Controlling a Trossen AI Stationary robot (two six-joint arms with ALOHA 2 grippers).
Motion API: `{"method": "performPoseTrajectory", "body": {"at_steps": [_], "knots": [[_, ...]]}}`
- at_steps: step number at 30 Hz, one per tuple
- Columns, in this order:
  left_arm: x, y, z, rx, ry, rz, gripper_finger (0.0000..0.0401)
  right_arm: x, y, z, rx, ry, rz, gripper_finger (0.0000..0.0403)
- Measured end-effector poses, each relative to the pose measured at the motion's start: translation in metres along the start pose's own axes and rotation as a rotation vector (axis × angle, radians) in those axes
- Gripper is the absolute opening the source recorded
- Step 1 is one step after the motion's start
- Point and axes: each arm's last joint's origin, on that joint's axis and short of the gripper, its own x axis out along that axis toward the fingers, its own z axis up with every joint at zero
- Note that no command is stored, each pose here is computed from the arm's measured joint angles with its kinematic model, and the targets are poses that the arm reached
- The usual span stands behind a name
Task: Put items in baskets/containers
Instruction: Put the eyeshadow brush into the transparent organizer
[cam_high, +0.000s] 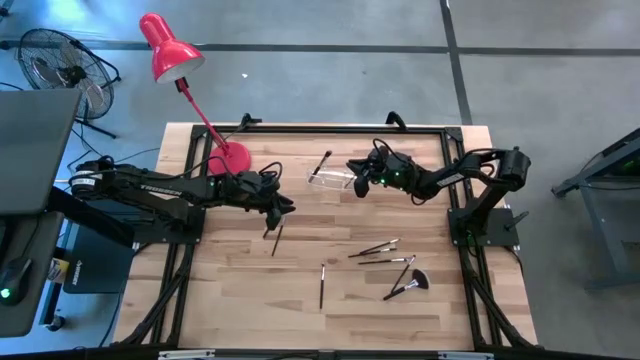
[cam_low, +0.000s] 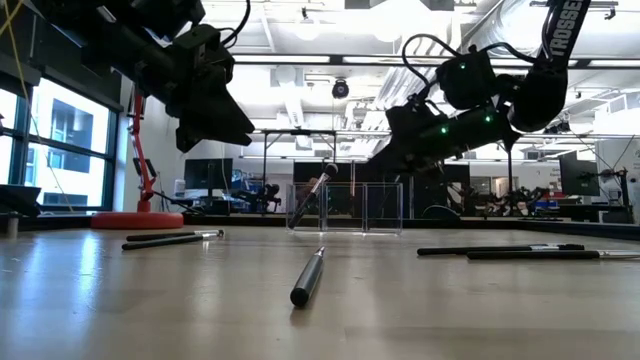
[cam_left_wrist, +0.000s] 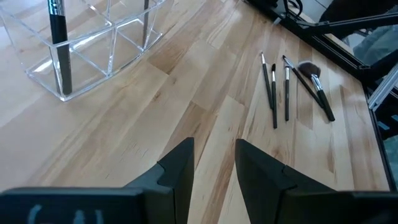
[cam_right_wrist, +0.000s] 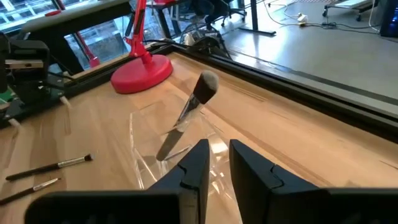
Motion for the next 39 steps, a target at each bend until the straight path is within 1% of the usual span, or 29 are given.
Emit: {"method": "performPoseTrajectory", "body": {"at_steps": [4,10,13,16,19,22,26,29,33,36,38,39], "knots": [[0.000,0.000,0.000,0.001,0.000,0.000,0.0114,-0.001,0.003,0.005,0.003,-0.038,0.052,0.0057],[0.000,0.000,0.000,-0.001,-0.001,0.000,0.0114,-0.009,0.010,0.024,-0.012,-0.102,0.137,0.0054],[0.000,0.000,0.000,-0.001,-0.001,0.000,0.0114,-0.017,0.018,0.035,-0.015,-0.138,0.171,0.0044],[0.000,0.000,0.000,-0.002,-0.002,0.000,0.0114,-0.027,0.029,0.043,-0.019,-0.138,0.210,0.0025],[0.000,-0.001,0.001,-0.001,-0.011,-0.007,0.0116,-0.039,0.043,0.046,-0.028,-0.095,0.231,0.0005],[0.000,-0.003,0.002,0.020,-0.011,-0.052,0.0124,-0.052,0.056,0.045,-0.032,-0.037,0.224,0.0007],[0.000,-0.005,0.004,0.026,-0.009,-0.112,0.0149,-0.070,0.073,0.041,-0.002,0.028,0.207,0.0003],[0.000,-0.007,0.005,0.026,-0.018,-0.131,0.0174,-0.084,0.084,0.036,0.031,0.093,0.217,0.0003],[0.000,-0.006,0.005,-0.029,-0.027,-0.111,0.0201,-0.102,0.097,0.025,0.107,0.214,0.212,0.0001],[0.000,-0.007,0.005,-0.073,-0.014,-0.130,0.0206,-0.116,0.104,0.016,0.138,0.306,0.215,0.0002],[-0.001,-0.011,0.004,-0.075,0.008,-0.157,0.0207,-0.123,0.109,0.012,0.158,0.348,0.229,0.0001],[-0.001,-0.015,0.004,-0.069,0.017,-0.154,0.0207,-0.127,0.110,0.011,0.161,0.365,0.236,0.0001]]}}
